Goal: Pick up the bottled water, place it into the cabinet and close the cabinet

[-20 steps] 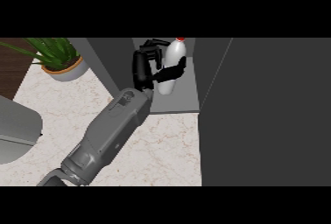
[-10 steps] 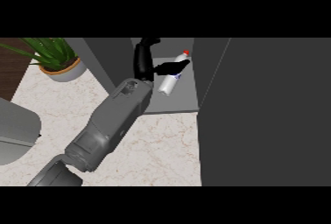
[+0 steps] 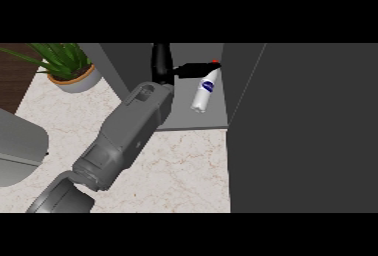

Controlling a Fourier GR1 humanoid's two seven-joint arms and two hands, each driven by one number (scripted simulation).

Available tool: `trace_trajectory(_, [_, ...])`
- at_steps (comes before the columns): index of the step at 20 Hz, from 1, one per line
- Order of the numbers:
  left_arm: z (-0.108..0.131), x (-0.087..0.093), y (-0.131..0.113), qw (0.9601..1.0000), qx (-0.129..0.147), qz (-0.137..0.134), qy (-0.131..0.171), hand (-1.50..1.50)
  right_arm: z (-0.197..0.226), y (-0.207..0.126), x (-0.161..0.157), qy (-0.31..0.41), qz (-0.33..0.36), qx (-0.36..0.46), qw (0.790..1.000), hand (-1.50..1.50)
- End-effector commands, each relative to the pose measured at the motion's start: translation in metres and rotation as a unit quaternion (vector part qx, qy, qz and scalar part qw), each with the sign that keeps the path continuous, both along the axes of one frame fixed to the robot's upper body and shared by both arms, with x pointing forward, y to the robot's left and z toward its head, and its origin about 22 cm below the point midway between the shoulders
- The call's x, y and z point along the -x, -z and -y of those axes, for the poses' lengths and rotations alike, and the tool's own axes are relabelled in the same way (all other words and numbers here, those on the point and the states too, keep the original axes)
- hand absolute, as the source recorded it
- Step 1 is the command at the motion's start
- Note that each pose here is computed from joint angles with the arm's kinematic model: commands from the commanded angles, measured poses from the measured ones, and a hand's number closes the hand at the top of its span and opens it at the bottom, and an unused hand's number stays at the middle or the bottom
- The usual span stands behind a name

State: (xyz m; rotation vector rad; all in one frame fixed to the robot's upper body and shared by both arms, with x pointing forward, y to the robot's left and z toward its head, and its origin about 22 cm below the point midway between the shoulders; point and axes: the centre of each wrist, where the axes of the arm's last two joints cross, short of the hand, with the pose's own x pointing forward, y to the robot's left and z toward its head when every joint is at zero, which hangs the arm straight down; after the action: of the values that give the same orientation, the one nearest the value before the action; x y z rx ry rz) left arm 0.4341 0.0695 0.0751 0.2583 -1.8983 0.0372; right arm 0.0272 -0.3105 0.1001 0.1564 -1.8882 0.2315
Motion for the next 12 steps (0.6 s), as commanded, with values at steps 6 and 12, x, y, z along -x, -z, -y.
trace_trajectory(6, [0.015, 0.016, -0.009, 0.9918, 0.085, 0.026, 0.091, -1.5, -0.013, -0.033, 0.004, -0.007, 0.017, 0.009, 1.0, -1.5])
trace_trajectory(12, [0.017, 0.03, -0.003, 0.9884, 0.095, 0.014, 0.118, -1.5, -0.011, -0.031, 0.008, -0.014, 0.016, 0.004, 1.0, -1.5])
